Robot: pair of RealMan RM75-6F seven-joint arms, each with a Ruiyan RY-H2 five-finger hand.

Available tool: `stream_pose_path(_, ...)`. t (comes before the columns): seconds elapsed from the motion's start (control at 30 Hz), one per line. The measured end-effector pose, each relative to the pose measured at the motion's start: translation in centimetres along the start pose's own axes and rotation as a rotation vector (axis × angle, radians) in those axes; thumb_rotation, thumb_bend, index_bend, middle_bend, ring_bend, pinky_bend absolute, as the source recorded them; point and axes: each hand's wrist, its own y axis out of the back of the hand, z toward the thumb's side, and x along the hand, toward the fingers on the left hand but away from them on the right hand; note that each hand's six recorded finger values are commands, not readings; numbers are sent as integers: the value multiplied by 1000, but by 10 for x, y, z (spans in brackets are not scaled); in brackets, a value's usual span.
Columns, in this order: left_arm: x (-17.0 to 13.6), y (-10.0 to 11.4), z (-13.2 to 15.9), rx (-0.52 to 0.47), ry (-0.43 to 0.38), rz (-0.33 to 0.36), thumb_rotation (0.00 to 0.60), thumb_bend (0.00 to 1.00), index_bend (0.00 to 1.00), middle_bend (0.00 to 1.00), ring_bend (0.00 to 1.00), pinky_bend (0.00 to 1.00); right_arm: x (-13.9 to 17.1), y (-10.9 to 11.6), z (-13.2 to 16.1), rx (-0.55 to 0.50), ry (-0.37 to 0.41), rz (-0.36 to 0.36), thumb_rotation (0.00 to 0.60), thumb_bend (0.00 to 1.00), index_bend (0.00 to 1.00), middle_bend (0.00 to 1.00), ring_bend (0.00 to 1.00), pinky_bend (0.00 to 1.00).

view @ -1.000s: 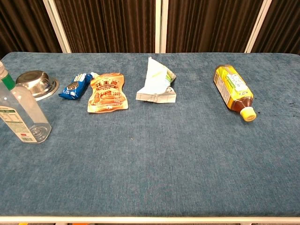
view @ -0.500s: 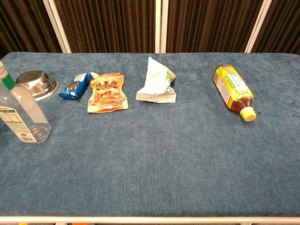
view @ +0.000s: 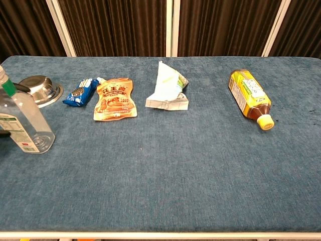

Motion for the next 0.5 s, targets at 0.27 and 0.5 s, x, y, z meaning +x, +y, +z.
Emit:
stream_pose_path(0.27,7,-18,-13,-109,-11,-10,600,58,171,132,100,128,1,0,5,1,-1,-3,600,185,56,63,0,0)
stream_pose_path(0.5,14,-32,-22,-163,-21,4,600,58,212,172,121,145,3,0,8,3,-5,-2,600,185,56,62,0,0)
